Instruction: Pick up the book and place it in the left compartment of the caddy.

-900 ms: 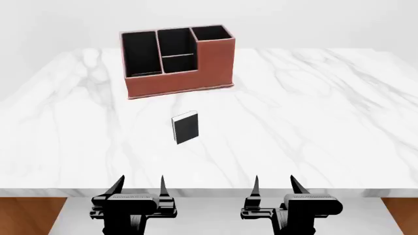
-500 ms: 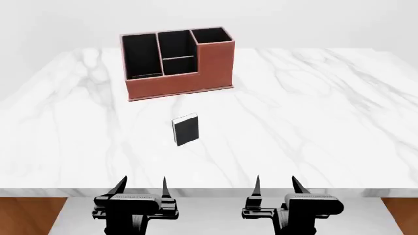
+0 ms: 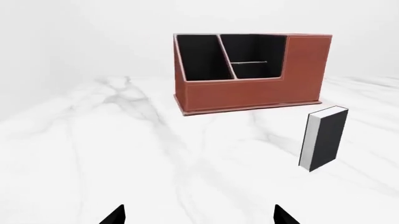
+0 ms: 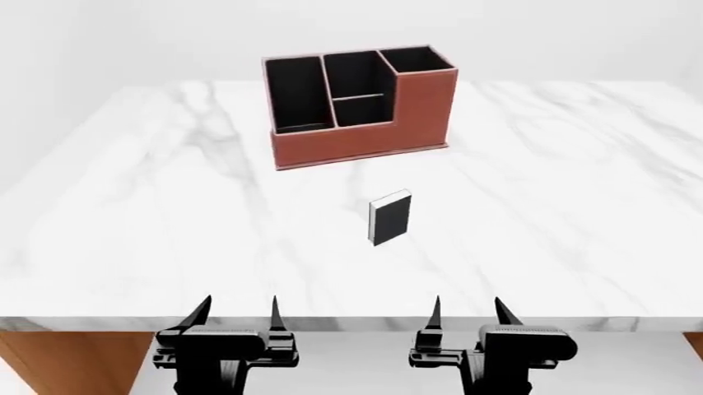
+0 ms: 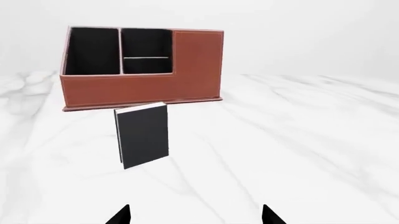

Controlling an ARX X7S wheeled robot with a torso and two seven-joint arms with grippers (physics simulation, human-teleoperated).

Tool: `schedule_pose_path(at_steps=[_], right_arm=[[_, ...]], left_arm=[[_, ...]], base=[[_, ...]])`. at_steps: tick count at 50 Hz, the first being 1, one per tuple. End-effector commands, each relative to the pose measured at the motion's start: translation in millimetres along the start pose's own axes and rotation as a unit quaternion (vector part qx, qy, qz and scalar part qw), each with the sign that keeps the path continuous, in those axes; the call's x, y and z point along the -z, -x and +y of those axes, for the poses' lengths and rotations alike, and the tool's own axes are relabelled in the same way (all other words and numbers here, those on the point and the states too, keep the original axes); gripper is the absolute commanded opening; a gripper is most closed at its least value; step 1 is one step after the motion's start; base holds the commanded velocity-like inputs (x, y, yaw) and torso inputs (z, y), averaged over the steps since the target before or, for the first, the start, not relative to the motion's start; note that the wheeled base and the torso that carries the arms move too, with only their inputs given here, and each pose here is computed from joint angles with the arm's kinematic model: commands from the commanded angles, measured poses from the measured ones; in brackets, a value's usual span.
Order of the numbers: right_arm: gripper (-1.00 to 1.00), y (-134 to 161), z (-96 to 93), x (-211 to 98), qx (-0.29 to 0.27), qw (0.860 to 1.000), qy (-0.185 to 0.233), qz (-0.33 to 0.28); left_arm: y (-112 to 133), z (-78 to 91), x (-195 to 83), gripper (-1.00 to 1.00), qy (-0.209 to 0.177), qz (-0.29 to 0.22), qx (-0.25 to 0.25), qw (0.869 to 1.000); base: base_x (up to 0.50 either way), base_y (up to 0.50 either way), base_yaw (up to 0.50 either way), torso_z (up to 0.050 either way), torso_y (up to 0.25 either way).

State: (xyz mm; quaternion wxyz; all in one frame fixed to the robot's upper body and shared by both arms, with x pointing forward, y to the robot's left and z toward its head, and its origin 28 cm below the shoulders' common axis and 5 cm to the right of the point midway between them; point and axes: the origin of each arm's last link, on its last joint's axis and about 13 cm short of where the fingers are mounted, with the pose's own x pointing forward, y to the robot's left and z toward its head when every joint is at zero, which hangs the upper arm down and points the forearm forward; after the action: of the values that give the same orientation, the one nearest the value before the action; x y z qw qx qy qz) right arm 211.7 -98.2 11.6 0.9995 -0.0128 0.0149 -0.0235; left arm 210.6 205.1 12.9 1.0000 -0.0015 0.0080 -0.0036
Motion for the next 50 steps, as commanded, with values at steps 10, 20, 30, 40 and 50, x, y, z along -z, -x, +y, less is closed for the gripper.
schedule_pose_path(at_steps=[10, 20, 30, 40, 50], right_arm=[[1.0, 0, 0.9, -1, -0.001, 1.0, 0.007, 0.0], [1.0, 1, 1.6, -1, -0.003, 1.0, 0.008, -0.001], [1.0, 0, 1.6, -18, -0.007, 1.0, 0.013, 0.002], [1.0, -3, 0.2, -161, 0.009, 0.991, 0.095, -0.093], [1.0, 2, 0.7, -164, -0.006, 0.991, 0.068, -0.117]], left_arm=[[0, 0.4, -1, 1.0, 0.001, -0.004, -0.002, 1.0], [1, 0.3, -1, 1.0, 0.0, -0.006, -0.002, 1.0], [0, 0.3, -7, 1.0, 0.004, 0.012, -0.012, 1.0], [-3, -12.3, -162, 1.0, -0.029, -0.127, -0.005, 0.991], [-21, -10.2, -157, 1.0, 0.013, -0.095, -0.027, 0.995]], base=[[0.0, 0.5, 0.0, 0.0, 0.0], [0.0, 0.5, 0.0, 0.0, 0.0], [0.0, 0.25, 0.0, 0.0, 0.0], [0.0, 0.0, 0.0, 0.0, 0.0], [0.11, 0.0, 0.0, 0.0, 0.0]])
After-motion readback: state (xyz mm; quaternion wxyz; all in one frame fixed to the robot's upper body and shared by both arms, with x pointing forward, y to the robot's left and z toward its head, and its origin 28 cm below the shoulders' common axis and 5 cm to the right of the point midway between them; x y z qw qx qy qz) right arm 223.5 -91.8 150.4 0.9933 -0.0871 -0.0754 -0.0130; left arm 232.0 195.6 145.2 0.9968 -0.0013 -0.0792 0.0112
